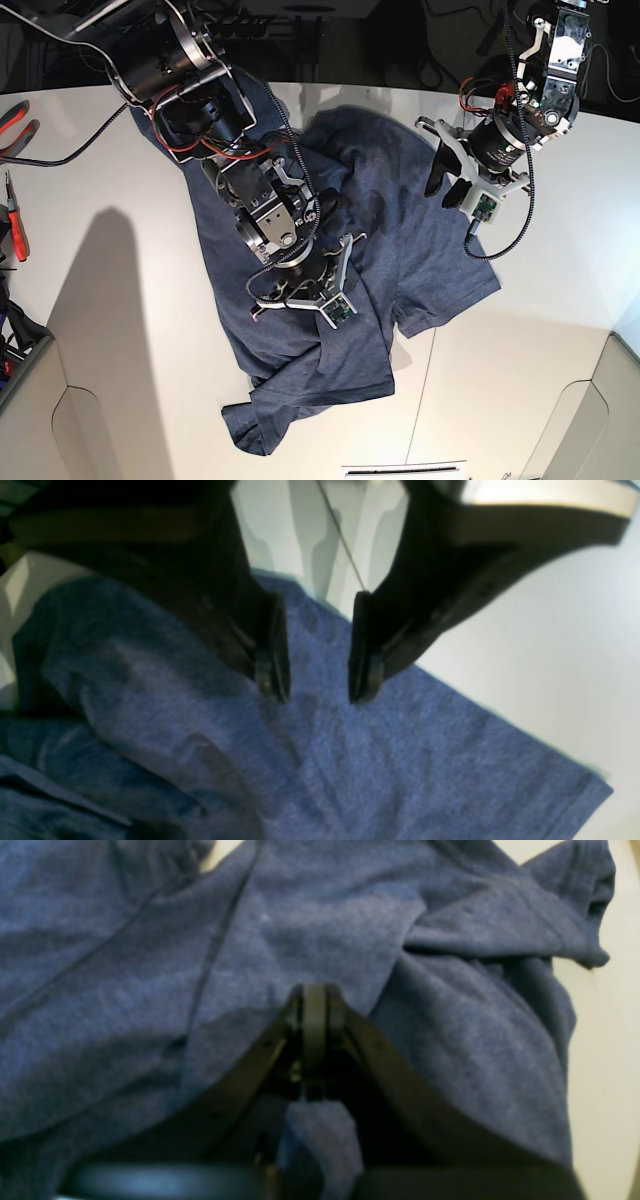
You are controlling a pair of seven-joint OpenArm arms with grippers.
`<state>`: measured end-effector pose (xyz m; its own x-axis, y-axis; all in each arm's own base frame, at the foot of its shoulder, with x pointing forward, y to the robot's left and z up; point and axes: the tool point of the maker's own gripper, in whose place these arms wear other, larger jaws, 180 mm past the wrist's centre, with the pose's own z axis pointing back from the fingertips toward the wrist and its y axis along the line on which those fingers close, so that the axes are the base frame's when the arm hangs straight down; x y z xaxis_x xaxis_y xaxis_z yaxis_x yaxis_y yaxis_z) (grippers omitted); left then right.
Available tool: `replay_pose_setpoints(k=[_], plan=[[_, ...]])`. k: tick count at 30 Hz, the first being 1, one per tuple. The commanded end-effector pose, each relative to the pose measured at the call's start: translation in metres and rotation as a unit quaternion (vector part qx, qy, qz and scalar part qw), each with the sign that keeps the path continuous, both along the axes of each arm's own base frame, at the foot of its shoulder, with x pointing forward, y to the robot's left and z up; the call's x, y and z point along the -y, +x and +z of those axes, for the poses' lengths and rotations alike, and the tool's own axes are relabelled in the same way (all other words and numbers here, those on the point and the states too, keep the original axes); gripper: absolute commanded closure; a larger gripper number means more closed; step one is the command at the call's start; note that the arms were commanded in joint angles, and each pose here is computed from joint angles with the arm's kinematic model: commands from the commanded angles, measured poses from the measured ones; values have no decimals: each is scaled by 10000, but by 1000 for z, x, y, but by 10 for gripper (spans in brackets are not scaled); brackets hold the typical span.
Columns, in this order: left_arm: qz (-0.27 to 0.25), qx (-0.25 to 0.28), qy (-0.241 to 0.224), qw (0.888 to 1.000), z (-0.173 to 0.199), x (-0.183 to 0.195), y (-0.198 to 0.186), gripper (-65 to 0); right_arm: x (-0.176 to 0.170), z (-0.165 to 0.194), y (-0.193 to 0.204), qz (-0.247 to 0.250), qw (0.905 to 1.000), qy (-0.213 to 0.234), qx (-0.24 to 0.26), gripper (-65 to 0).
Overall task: Layout the t-shirt on the table in an organized manner, then fold the t-shirt properly
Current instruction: 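Grasp the bunched shirt fabric near the collar with the right gripper, then drag the grasped fabric with the right gripper away from the shirt body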
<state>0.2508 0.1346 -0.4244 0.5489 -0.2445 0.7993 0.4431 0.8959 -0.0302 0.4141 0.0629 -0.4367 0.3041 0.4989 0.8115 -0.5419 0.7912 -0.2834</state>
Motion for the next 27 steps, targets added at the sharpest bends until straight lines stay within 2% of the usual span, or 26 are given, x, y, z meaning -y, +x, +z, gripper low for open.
replay_pose_setpoints(k=[1,7,10,14,15,17,18,19,23,24,25,27], plan=[[-42,164,-64,9998,9,0,5,-232,-6,26,16,-24,9991,144,404,0],[-42,199,-69,9998,11,0,8,-232,6,42,29,-406,9959,17,810,0],[-38,219,-67,9997,12,0,9,-232,9,45,31,-433,9947,-101,931,0],[-41,293,-67,9995,16,0,16,-232,4,42,28,-295,9960,-60,837,0],[-41,322,-66,9995,17,0,18,-232,1,40,26,-199,9967,-35,780,-66],[-35,359,-62,9993,19,0,21,-232,-6,35,20,-38,9981,74,614,-302],[-24,360,-60,9993,19,0,21,-232,-7,33,18,-44,9984,143,542,-373],[-26,360,-62,9993,19,0,21,-232,-6,29,17,-72,9987,187,462,-388],[-27,358,-63,9993,19,0,21,-232,-2,8,8,-80,9998,73,189,-382],[-26,362,-63,9993,19,0,21,-232,0,3,6,-84,9999,43,126,-358],[-28,361,-63,9993,19,0,21,-232,1,-1,4,-85,9999,15,74,-310],[-26,360,-63,9993,19,0,21,-232,2,-5,2,-88,10000,-13,22,-159]])
